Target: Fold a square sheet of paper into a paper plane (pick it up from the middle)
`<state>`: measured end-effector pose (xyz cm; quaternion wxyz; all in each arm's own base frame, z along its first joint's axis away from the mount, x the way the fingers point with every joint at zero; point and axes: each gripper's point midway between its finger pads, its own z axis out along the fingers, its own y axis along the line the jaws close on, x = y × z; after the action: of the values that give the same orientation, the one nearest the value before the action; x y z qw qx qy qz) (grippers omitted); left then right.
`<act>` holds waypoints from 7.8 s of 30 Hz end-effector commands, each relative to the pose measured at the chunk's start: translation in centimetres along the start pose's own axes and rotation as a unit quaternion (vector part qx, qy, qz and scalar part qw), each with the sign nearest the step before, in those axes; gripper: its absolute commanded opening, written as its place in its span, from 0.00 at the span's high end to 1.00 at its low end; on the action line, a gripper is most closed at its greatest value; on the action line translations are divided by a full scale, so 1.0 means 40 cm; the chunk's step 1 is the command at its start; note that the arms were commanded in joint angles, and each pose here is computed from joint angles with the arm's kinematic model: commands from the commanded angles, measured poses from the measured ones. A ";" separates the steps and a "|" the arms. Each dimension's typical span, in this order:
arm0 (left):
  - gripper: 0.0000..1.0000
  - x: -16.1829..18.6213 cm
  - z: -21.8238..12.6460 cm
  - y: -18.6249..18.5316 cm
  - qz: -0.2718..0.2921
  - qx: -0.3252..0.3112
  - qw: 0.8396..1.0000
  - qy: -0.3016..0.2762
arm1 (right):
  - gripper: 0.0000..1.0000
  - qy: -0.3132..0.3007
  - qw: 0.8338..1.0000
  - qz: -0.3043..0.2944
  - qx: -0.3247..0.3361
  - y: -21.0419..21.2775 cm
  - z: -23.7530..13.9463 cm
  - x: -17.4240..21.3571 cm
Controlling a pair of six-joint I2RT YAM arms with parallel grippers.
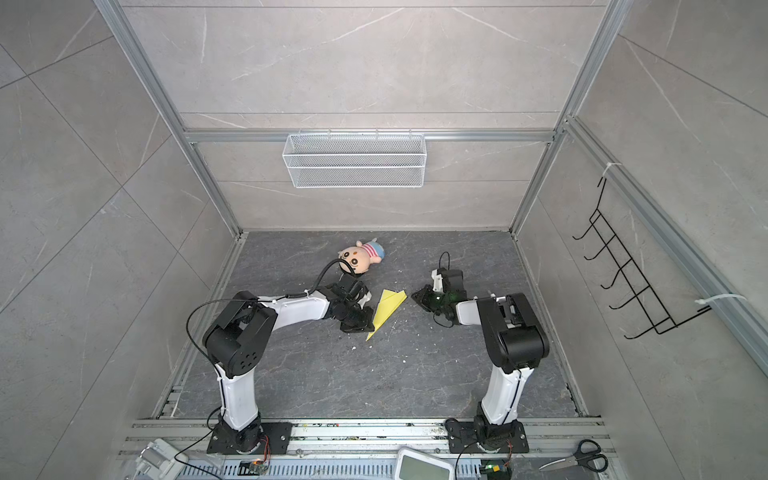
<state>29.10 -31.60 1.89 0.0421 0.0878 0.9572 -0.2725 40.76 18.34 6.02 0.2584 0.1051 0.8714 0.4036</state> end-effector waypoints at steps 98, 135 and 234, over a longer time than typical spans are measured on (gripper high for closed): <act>0.48 -0.076 -0.310 0.067 0.003 -0.046 0.985 -0.163 | 0.52 0.092 0.982 -0.085 0.139 0.131 -0.033 0.188; 0.03 -0.084 -0.413 0.217 -0.017 -0.159 0.958 -0.239 | 0.94 0.026 0.919 -0.048 0.391 0.070 0.046 0.136; 0.87 -0.048 -0.145 0.212 -0.014 -0.245 0.969 -0.017 | 0.38 -0.134 0.960 -0.125 0.213 0.133 -0.152 0.088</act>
<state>32.04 -22.15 2.50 0.0771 0.0625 0.9940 -0.0470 34.96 20.40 12.67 0.3963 0.1004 0.8940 0.1832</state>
